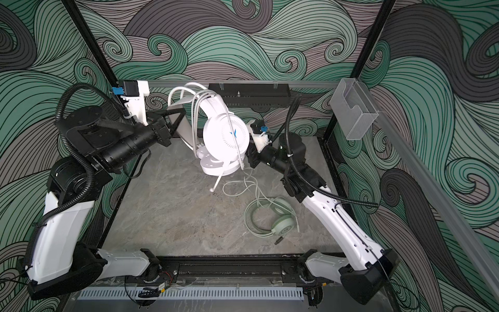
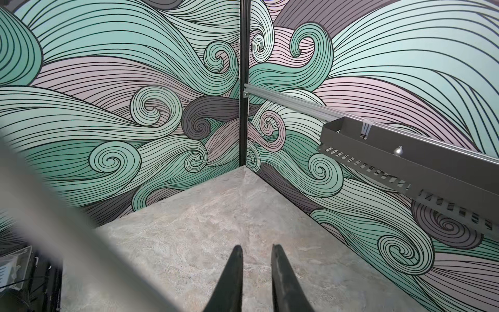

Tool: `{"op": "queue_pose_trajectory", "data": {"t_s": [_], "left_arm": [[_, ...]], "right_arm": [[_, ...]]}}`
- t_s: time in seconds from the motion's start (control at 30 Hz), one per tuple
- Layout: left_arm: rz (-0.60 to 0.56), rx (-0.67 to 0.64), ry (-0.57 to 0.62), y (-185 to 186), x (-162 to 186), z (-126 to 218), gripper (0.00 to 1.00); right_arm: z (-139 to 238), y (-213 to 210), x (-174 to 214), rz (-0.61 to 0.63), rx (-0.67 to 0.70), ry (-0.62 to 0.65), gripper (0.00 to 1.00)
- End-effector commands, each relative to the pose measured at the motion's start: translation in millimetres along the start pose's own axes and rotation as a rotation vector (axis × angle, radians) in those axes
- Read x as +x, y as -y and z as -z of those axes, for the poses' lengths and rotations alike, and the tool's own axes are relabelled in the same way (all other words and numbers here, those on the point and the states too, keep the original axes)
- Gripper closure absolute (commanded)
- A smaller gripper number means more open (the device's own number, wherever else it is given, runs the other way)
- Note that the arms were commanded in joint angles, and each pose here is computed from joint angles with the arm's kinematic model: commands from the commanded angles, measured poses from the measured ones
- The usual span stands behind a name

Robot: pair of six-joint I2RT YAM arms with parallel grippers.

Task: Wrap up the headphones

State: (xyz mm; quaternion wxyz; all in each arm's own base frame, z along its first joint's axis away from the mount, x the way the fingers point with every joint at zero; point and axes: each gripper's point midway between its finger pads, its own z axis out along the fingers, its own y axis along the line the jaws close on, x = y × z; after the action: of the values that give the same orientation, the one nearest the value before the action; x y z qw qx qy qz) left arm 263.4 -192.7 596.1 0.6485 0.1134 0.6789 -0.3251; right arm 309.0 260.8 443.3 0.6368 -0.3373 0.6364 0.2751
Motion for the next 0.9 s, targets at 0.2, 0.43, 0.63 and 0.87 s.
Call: {"op": "queue_pose_trajectory", "data": {"t_s": [0.2,0.43,0.63,0.87], "left_arm": [[0.156,0.045,0.212,5.6,-57.6,7.4,1.00],[0.233,0.062,0.229,2.6,-57.4,-14.9,1.00],[0.294,0.091,0.240,3.2,-58.1,-26.2,1.00],[0.408,0.115,0.269,-3.1,-61.6,-41.4,1.00]], "right_arm": [[2.2,-5.7,14.3,-0.058,-0.018,0.004,0.89],[2.3,-13.1,39.6,-0.084,-0.030,-0.033,0.89],[-3.6,-17.1,53.8,-0.104,-0.041,-0.058,0.96],[-9.0,-25.3,59.3,-0.108,-0.056,-0.068,0.96]]}}
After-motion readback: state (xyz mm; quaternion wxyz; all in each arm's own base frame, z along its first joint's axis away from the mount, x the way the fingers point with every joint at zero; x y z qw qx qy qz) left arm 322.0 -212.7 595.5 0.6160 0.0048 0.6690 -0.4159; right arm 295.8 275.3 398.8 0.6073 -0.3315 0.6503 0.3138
